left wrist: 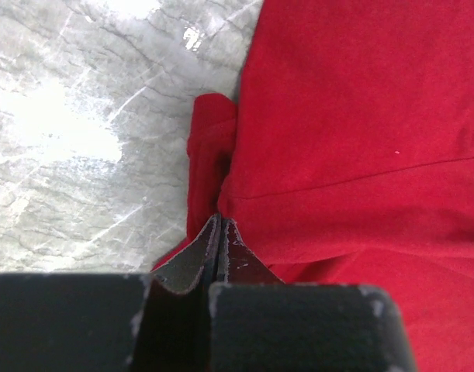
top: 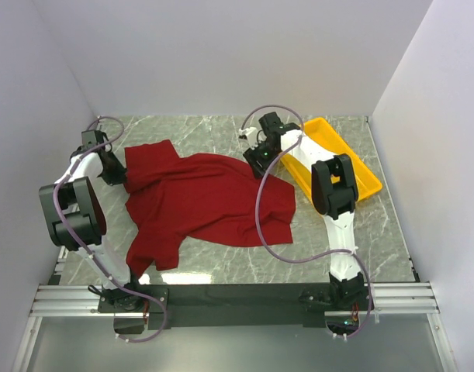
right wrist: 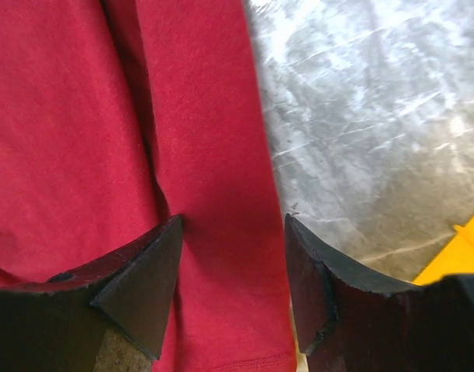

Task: Fold and stack the t-shirts
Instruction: Flatten the tshirt out

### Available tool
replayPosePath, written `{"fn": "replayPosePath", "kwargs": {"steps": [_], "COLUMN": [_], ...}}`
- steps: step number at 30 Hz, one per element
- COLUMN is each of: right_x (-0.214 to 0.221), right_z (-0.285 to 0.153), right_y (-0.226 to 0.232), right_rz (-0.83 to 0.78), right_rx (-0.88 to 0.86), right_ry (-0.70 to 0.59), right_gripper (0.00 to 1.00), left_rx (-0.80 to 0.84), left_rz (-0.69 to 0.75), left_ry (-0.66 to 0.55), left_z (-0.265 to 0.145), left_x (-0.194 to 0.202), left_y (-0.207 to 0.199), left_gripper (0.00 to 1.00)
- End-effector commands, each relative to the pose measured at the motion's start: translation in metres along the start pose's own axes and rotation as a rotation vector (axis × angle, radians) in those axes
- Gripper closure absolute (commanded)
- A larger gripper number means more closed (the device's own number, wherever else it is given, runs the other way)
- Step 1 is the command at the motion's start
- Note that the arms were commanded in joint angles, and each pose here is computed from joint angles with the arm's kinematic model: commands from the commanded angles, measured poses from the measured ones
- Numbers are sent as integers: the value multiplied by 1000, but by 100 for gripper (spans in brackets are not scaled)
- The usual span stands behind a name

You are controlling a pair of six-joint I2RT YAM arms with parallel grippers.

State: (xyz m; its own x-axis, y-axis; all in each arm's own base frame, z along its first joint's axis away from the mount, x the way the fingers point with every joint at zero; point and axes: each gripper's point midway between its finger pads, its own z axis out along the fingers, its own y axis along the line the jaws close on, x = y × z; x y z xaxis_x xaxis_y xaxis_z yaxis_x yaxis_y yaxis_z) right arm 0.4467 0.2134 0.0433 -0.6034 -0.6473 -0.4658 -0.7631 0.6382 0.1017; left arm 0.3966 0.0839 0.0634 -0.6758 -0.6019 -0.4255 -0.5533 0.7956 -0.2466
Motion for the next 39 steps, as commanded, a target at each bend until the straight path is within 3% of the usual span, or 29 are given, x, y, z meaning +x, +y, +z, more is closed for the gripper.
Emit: {"fn": "replayPosePath", "kwargs": {"steps": [1, 3, 6, 7, 8, 13, 15, 17, 19, 20, 21, 23, 24, 27, 33, 36, 39], "right_x": [-1, 3, 2, -8, -14, -69, -79, -62, -22, -5, 31, 54, 65, 56, -5, -16, -18], "right_z": [-5, 0, -3, -13, -20, -98, -111, -113, -94, -88, -78, -77, -78, -98, -128, -108, -88], "right_y": [-8, -5, -3, -2, -2, 28, 63, 98, 147, 162, 179, 206, 210, 208, 145, 120, 133], "right_rz": [-39, -42, -38, -43, -51, -234, -346, -478, -605, -634, -650, -729, -733, -715, -474, -344, -289], "right_rx": [55, 41, 43, 59, 72, 134, 100, 51, -79, -129, -210, -310, -340, -359, -292, -280, -376], "right_ry": [34, 54, 49, 13, -14, -272, -324, -289, -164, -120, -24, 17, 36, -28, -200, -181, -155], "right_gripper": [39, 42, 70, 91, 99, 100, 100, 100, 94, 86, 68, 57, 46, 36, 34, 35, 36], "left_rx": [63, 75, 84, 85, 88, 116, 126, 137, 140, 148, 147, 149, 152, 161, 173, 177, 184], "left_rz": [-12, -13, -15, -14, -14, -14, -17, -18, -18, -18, -20, -17, -18, -20, -19, -17, -17], "left_ry": [-60, -62, -66, -72, -74, -87, -91, -90, -89, -89, -91, -87, -87, -87, -92, -100, -98], "left_z": [-17, -19, -21, -22, -23, -27, -27, -28, -27, -28, -28, -29, -30, -31, -34, -36, -37], "left_x": [-14, -16, -18, -20, -21, -27, -29, -29, -28, -27, -27, -23, -22, -19, -20, -23, -22], "left_y": [-13, -15, -18, -18, -19, -26, -28, -30, -30, -32, -31, -30, -30, -29, -31, -32, -33], "left_gripper": [99, 99, 99, 99, 99, 99, 99, 99, 99, 99, 99, 99, 99, 99, 99, 99, 99]}}
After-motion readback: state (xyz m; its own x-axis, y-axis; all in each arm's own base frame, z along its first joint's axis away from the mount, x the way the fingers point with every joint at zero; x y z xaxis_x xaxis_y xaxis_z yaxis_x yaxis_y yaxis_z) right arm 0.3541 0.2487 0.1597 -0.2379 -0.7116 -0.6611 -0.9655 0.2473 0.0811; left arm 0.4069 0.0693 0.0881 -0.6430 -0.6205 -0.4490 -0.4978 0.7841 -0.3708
